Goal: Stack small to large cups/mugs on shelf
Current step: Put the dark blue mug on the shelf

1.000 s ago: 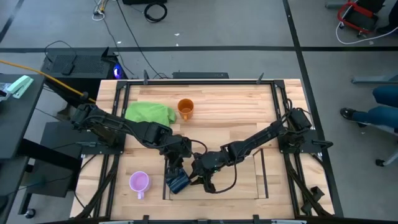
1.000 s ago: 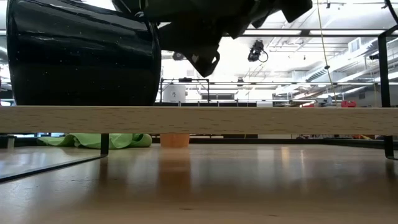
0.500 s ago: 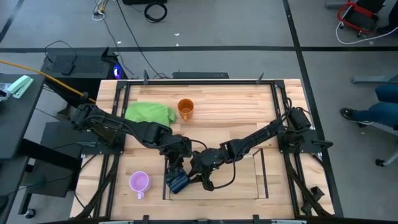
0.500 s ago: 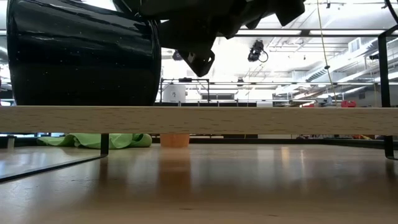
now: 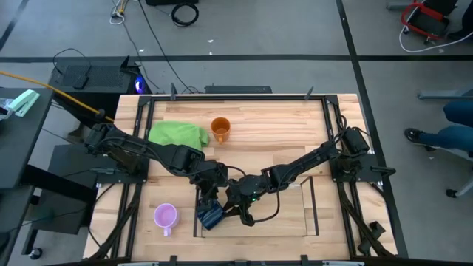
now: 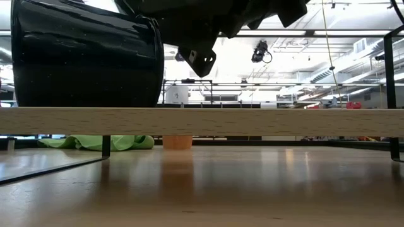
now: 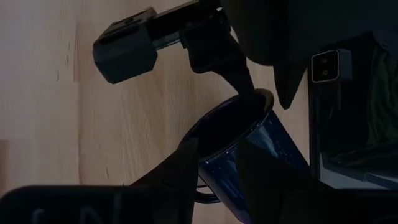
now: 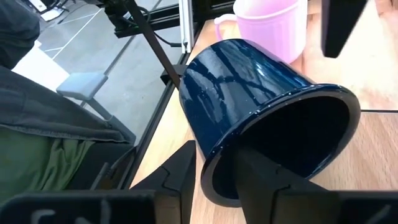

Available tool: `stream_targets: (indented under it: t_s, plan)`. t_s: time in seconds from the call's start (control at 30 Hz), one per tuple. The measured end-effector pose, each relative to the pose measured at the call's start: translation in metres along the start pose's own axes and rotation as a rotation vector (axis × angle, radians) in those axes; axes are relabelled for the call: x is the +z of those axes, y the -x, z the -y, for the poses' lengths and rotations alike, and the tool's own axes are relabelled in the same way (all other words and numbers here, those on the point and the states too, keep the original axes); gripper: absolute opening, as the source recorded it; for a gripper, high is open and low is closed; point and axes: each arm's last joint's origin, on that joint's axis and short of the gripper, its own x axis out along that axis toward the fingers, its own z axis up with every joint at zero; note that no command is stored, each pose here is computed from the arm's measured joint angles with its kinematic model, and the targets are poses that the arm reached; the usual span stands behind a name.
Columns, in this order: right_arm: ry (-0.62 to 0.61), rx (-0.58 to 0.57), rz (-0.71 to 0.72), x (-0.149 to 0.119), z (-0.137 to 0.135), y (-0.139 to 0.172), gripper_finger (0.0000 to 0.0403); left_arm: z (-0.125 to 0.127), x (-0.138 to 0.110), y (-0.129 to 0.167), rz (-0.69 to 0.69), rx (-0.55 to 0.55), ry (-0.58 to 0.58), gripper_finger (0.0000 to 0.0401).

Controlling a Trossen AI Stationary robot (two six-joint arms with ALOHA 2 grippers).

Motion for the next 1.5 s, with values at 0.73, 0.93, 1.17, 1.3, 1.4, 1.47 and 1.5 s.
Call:
stream_targets:
  t_s: [0.73, 0.93, 1.17, 1.3, 1.4, 1.47, 1.5]
  plan:
    - [0.016, 0.001, 0.004, 0.0004, -0.0001, 0.0000, 0.0023, -0.0003, 0.0000, 0.0000, 0.002, 0.008, -0.007, 0.0110]
    - [0.048, -0.001, 0.001, 0.0001, -0.0001, 0.0000, 0.0021, -0.0003, -0.0001, 0.0000, 0.001, 0.008, -0.007, 0.0111]
    - [0.064, -0.035, -0.022, -0.0026, 0.0012, 0.0002, 0.0020, -0.0003, -0.0001, 0.0000, 0.001, 0.009, -0.007, 0.0112]
    - [0.078, -0.042, -0.024, -0.0020, 0.0009, 0.0015, 0.0014, -0.0003, -0.0001, 0.0000, 0.001, 0.009, -0.007, 0.0110]
    - [0.100, -0.053, -0.022, -0.0010, -0.0013, 0.0033, 0.0009, -0.0003, -0.0001, 0.0000, 0.001, 0.009, -0.007, 0.0110]
    - [0.112, -0.056, -0.017, 0.0001, -0.0032, 0.0043, 0.0008, -0.0003, -0.0002, 0.0000, -0.001, 0.009, -0.008, 0.0111]
    - [0.113, -0.056, -0.017, 0.0003, -0.0046, 0.0050, 0.0008, -0.0004, -0.0003, -0.0001, -0.002, 0.009, -0.009, 0.0112]
